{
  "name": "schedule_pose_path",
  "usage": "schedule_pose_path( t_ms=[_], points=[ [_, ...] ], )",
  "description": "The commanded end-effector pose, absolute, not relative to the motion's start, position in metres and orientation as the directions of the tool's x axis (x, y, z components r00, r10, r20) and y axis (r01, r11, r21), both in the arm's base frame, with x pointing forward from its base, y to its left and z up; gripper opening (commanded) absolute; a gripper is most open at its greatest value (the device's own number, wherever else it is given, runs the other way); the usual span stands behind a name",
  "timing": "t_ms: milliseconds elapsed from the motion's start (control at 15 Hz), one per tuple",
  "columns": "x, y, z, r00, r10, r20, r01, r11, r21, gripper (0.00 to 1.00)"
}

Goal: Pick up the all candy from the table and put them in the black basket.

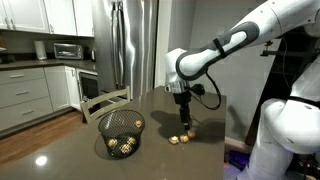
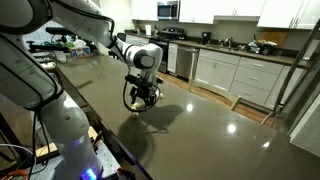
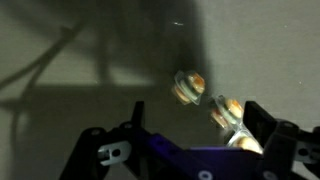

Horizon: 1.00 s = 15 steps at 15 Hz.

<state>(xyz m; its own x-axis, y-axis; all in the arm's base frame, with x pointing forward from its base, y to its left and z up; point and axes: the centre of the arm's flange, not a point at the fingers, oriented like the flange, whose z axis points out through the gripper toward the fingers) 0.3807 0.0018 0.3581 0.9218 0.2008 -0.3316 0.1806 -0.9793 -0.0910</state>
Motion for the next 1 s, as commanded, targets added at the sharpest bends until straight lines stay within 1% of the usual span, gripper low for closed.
schedule_pose_path(
  t_ms=[0, 533, 600, 667, 733, 800, 867, 933],
  points=[
    [0.371, 0.006, 0.353, 0.925, 0.194, -0.325, 0.169, -0.980, -0.104, 1.00],
    [0.365, 0.007, 0.337, 0.919, 0.215, -0.331, 0.190, -0.976, -0.108, 1.00],
    [0.365, 0.007, 0.335, 0.920, 0.215, -0.328, 0.189, -0.976, -0.107, 0.96],
    [0.365, 0.007, 0.334, 0.922, 0.214, -0.323, 0.189, -0.976, -0.107, 0.80],
    [0.364, 0.007, 0.333, 0.924, 0.214, -0.318, 0.190, -0.976, -0.105, 0.72],
    [0.364, 0.007, 0.332, 0.926, 0.215, -0.310, 0.192, -0.976, -0.105, 0.68],
    [0.364, 0.007, 0.331, 0.927, 0.215, -0.306, 0.193, -0.976, -0.102, 0.62],
    [0.365, 0.007, 0.330, 0.929, 0.216, -0.301, 0.194, -0.976, -0.101, 0.53]
  ],
)
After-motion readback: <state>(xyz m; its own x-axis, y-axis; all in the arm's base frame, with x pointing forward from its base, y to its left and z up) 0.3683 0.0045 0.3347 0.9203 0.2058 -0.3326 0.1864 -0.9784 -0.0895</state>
